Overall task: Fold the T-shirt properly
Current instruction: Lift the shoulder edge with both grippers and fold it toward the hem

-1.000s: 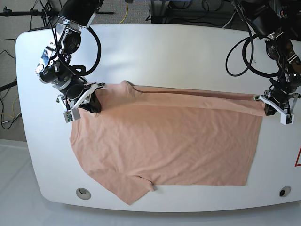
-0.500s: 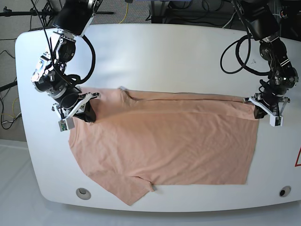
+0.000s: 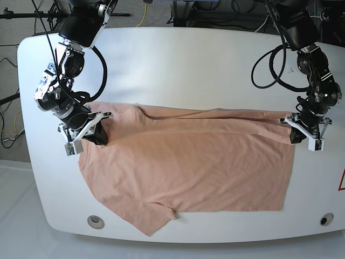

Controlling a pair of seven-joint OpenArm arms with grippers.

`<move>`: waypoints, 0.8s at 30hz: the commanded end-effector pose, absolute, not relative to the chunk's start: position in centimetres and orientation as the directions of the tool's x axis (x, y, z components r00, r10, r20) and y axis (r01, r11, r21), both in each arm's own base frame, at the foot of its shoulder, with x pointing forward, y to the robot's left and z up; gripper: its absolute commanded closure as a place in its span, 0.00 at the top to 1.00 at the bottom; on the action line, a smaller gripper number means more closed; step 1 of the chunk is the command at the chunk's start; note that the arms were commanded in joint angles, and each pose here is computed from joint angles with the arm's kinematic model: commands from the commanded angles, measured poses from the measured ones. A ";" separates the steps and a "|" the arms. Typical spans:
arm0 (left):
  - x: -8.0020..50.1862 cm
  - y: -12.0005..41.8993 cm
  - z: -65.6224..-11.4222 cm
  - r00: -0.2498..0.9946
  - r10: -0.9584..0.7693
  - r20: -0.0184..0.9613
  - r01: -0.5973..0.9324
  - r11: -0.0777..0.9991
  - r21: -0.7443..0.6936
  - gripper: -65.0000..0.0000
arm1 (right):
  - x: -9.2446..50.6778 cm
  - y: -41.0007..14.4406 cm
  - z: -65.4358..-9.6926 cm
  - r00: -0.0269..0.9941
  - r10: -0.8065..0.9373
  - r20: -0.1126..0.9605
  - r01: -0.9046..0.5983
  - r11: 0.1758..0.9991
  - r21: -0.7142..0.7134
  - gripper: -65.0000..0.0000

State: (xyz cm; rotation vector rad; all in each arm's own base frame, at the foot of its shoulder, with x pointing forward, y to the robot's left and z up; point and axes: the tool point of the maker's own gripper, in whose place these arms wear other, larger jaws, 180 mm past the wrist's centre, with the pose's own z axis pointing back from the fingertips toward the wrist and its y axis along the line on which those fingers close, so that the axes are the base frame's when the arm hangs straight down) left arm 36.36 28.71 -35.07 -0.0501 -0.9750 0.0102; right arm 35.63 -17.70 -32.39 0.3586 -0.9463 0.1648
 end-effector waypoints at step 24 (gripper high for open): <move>37.9 30.8 -34.1 0.443 0.008 0.896 -0.010 1.000 -0.004 0.00 | 37.0 -19.4 -33.7 0.567 0.005 0.824 -0.246 0.955 0.164 0.00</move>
